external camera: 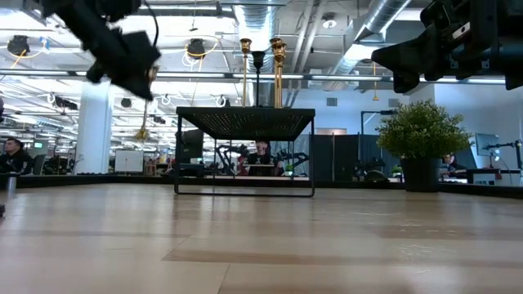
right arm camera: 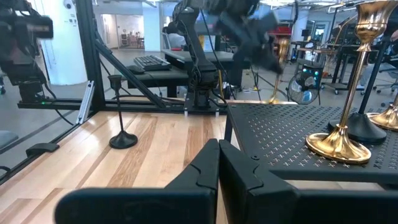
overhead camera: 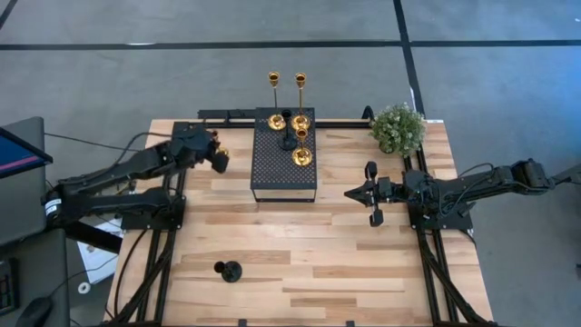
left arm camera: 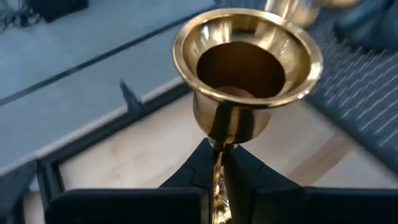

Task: Pick & Place candle stick holders
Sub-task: Put the small gold candle holder on the shelf

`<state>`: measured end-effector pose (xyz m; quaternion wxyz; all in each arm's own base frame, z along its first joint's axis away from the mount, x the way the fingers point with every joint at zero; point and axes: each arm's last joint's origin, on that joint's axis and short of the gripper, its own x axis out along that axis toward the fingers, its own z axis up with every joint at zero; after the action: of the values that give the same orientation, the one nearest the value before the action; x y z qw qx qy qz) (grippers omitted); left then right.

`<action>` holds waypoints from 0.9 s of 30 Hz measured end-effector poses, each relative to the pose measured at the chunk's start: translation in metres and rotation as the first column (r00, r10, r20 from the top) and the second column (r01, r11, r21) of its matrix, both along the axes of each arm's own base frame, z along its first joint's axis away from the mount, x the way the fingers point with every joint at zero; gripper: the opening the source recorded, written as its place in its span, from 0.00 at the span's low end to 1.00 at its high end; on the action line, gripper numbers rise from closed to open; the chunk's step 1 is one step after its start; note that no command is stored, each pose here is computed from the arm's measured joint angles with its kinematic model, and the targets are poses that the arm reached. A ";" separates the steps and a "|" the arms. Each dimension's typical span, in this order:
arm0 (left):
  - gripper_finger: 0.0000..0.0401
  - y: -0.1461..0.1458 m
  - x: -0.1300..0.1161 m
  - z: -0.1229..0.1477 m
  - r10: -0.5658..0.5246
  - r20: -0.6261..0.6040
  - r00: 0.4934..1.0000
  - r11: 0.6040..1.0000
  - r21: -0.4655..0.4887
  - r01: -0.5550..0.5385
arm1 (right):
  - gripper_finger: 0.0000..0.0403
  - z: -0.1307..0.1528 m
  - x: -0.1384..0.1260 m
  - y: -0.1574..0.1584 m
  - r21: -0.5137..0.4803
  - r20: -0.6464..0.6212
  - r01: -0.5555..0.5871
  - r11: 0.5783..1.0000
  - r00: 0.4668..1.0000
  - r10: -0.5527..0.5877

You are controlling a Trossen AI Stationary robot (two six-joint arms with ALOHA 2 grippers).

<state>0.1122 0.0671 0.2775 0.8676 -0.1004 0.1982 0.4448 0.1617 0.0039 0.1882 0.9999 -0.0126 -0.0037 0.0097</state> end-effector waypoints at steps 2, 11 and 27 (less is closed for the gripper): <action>0.04 -0.002 -0.002 0.019 -0.025 0.025 0.999 0.999 0.021 0.024 | 0.00 0.000 0.000 0.000 0.000 -0.001 0.000 1.000 1.000 0.000; 0.04 -0.008 -0.004 0.075 -0.189 0.164 0.968 0.981 0.068 0.180 | 0.00 0.000 0.000 0.000 0.000 -0.004 0.002 1.000 1.000 -0.002; 0.04 -0.012 0.077 0.075 -0.440 0.140 0.887 0.895 0.145 0.421 | 0.00 -0.001 0.000 -0.001 0.000 -0.012 0.026 1.000 1.000 -0.026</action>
<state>0.1890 0.0556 0.3526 0.9625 -0.0429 0.1163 0.2413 0.1617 0.0031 0.1871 0.9999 -0.0127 0.0022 -0.0030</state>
